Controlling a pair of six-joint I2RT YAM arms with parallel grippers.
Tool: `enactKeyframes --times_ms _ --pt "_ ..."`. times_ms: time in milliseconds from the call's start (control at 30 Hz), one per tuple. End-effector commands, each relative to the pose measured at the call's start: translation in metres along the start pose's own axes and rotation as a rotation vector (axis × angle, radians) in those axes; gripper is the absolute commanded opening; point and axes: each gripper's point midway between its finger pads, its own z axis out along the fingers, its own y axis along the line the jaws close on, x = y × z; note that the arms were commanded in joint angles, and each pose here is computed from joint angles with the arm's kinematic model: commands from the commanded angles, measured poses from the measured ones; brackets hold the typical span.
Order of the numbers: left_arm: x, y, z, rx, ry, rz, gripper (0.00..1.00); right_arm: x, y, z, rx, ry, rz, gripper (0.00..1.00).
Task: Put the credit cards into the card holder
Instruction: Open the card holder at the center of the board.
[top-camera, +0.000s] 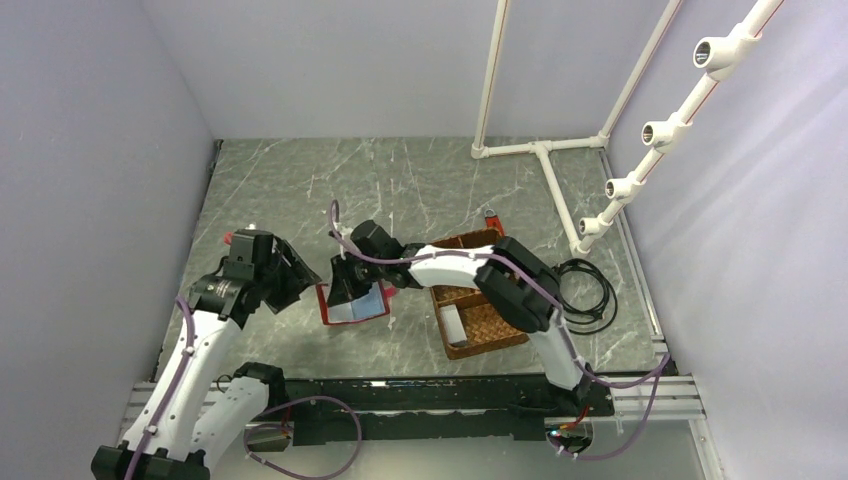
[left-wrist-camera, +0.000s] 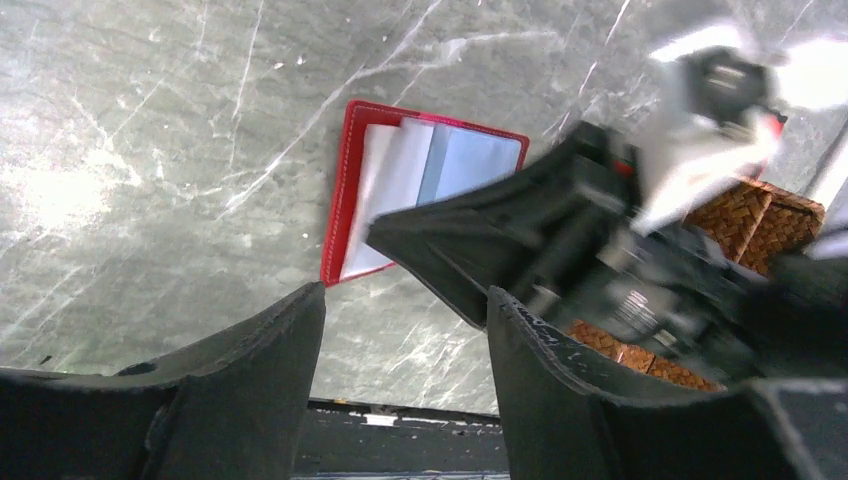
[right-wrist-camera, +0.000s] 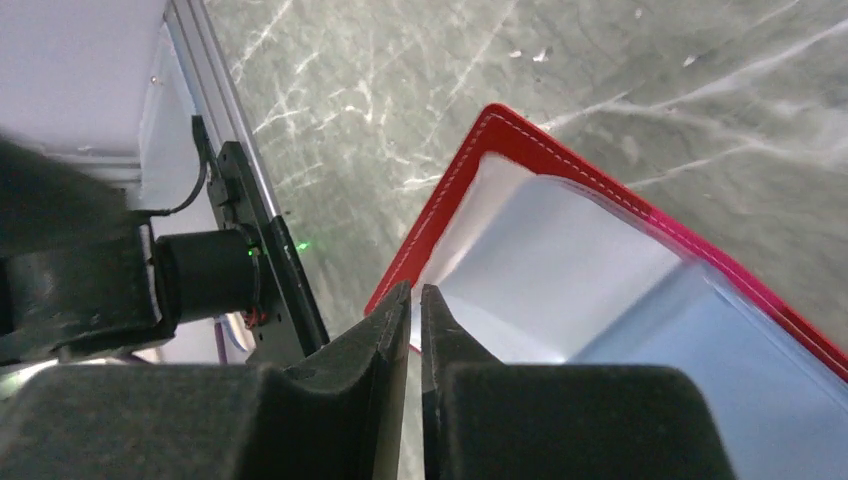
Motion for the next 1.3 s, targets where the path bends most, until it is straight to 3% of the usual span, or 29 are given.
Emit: enactKeyframes --times_ms 0,100,167,233,367,533,633,833,933,1067,1167,1267 --pt "-0.001 -0.006 -0.011 0.041 -0.009 0.001 0.63 0.020 0.002 0.034 -0.147 0.046 0.124 0.09" --pt "0.008 -0.017 -0.001 0.115 0.041 0.014 0.55 0.033 -0.010 0.033 -0.126 0.056 0.140 0.08" --pt "0.018 -0.022 0.010 0.153 0.095 0.011 0.40 0.027 -0.012 0.025 -0.107 0.034 0.125 0.08" --pt "0.028 -0.026 0.025 0.190 0.149 0.003 0.32 0.020 -0.012 0.016 -0.120 0.026 0.144 0.09" --pt "0.041 -0.029 0.052 0.238 0.208 0.003 0.22 0.006 -0.002 -0.010 -0.136 -0.002 0.144 0.17" --pt "0.047 -0.021 0.079 0.212 0.240 0.011 0.16 0.006 0.004 -0.034 -0.098 0.003 0.120 0.28" --pt "0.055 0.000 0.089 0.109 0.269 0.012 0.11 0.004 -0.004 -0.045 -0.072 -0.025 0.116 0.30" --pt "0.069 0.050 0.097 -0.106 0.273 -0.009 0.00 0.019 -0.041 -0.035 -0.013 0.003 0.141 0.26" --pt "0.077 0.074 0.101 -0.217 0.293 -0.028 0.00 0.036 -0.067 -0.031 0.048 0.013 0.169 0.25" --pt "0.081 0.080 0.103 -0.242 0.299 -0.039 0.00 0.051 -0.100 -0.032 0.205 0.060 0.144 0.23" --pt "0.075 0.073 0.102 -0.214 0.281 -0.024 0.00 0.034 -0.080 -0.041 0.272 0.068 0.041 0.23" --pt "0.069 0.065 0.099 -0.184 0.272 0.000 0.00 0.012 -0.053 -0.069 0.303 0.064 0.005 0.34"
